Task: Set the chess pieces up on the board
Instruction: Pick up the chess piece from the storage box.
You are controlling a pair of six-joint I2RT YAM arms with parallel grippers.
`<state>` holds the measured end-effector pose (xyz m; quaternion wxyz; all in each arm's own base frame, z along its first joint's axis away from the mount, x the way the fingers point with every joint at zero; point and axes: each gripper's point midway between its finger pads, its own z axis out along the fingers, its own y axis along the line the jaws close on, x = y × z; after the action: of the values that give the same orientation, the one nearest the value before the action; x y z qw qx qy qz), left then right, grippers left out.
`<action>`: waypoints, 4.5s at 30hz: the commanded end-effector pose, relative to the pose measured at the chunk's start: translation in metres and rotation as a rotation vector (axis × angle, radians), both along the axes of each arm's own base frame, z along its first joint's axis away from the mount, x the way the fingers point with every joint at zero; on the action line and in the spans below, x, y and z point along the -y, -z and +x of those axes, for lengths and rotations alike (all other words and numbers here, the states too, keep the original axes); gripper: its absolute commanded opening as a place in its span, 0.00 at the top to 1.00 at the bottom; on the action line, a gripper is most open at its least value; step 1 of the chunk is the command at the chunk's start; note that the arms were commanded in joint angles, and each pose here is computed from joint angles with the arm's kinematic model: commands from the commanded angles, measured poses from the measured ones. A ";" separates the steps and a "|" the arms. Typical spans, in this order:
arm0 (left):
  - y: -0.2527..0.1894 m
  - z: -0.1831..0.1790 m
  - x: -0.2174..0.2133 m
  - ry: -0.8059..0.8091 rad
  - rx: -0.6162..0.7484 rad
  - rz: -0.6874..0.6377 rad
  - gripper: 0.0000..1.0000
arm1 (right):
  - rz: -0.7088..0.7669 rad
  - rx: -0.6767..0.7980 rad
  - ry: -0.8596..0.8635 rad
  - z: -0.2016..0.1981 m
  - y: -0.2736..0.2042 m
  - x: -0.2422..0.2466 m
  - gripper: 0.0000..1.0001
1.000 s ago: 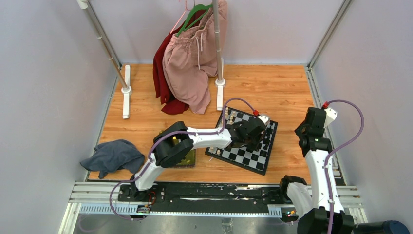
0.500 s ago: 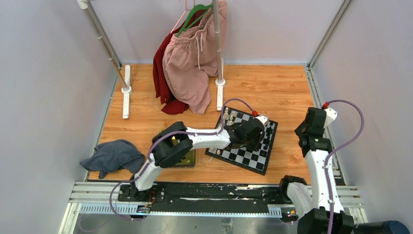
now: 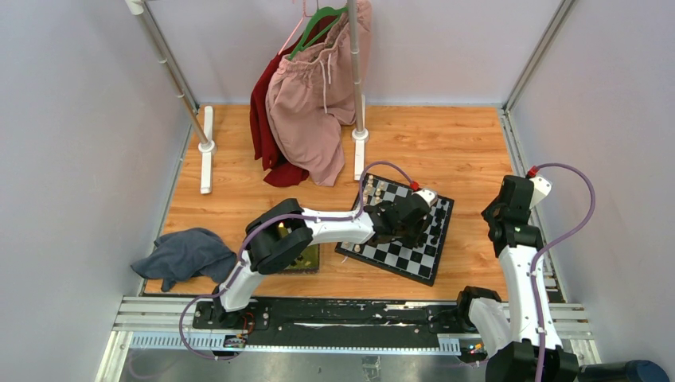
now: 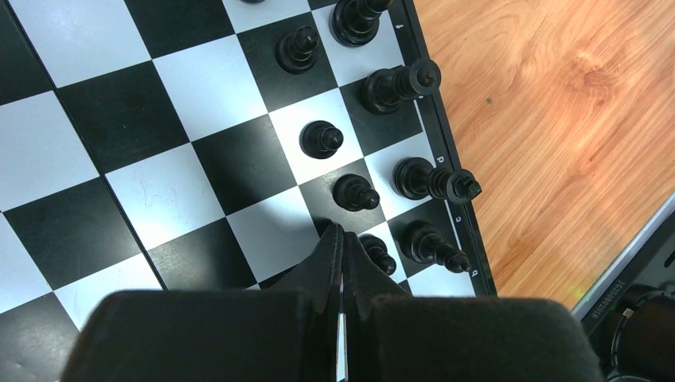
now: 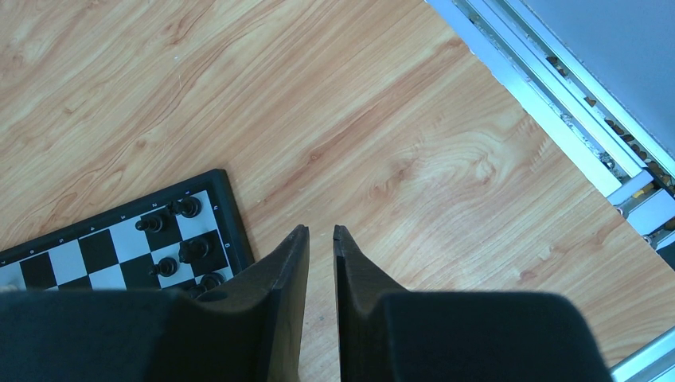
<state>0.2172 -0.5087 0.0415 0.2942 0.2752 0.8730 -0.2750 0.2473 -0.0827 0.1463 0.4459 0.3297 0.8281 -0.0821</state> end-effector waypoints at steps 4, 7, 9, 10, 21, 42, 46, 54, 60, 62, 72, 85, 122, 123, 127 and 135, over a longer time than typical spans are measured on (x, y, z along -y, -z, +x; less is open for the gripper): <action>0.020 -0.007 -0.022 -0.010 -0.040 0.076 1.00 | -0.007 -0.023 -0.008 -0.006 0.004 0.000 0.78; 0.019 -0.007 -0.022 -0.011 -0.037 0.074 1.00 | -0.007 -0.021 -0.007 -0.005 0.003 0.000 0.78; 0.019 -0.007 -0.023 -0.010 -0.038 0.075 1.00 | -0.008 -0.020 -0.007 -0.005 0.002 0.000 0.78; 0.019 -0.008 -0.023 -0.009 -0.039 0.074 1.00 | -0.009 -0.020 -0.008 -0.005 0.002 0.000 0.78; 0.013 -0.001 -0.036 -0.057 0.005 0.098 1.00 | -0.012 -0.022 -0.011 -0.005 0.001 0.000 0.78; -0.104 0.031 -0.179 -0.450 0.269 0.235 0.35 | 0.018 0.017 -0.131 0.012 -0.012 -0.017 0.76; -0.108 0.020 -0.226 -0.533 0.270 0.304 0.19 | 0.037 0.012 -0.179 0.019 -0.014 -0.025 0.75; -0.093 -0.011 -0.301 -0.622 0.229 0.413 0.08 | 0.050 -0.009 -0.222 0.022 -0.009 -0.035 0.73; -0.093 -0.027 -0.334 -0.683 0.195 0.414 0.10 | 0.042 -0.012 -0.246 0.024 -0.010 -0.042 0.73; -0.094 -0.031 -0.342 -0.698 0.186 0.410 0.14 | 0.038 -0.012 -0.249 0.025 -0.011 -0.043 0.73; -0.071 -0.052 -0.362 -0.718 0.086 0.396 0.29 | 0.027 -0.023 -0.269 0.029 -0.008 -0.053 0.74; -0.026 -0.063 -0.342 -0.623 -0.042 0.418 0.44 | 0.016 -0.039 -0.273 0.032 -0.004 -0.054 0.74; 0.006 -0.039 -0.334 -0.599 -0.080 0.486 0.91 | -0.005 -0.058 -0.270 0.027 0.002 -0.051 0.74; 0.004 -0.039 -0.334 -0.601 -0.078 0.488 0.92 | -0.008 -0.057 -0.269 0.027 0.001 -0.050 0.74; -0.006 -0.036 -0.336 -0.600 -0.057 0.494 1.00 | -0.013 -0.055 -0.267 0.026 -0.002 -0.049 0.74; -0.074 -0.020 -0.330 -0.529 0.054 0.456 1.00 | -0.033 -0.033 -0.255 0.025 -0.014 -0.046 0.74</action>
<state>0.1860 -0.1790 0.0743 0.2736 0.0811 0.9580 0.0267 0.2717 -0.0344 0.1415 0.4268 0.2187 0.8769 -0.0324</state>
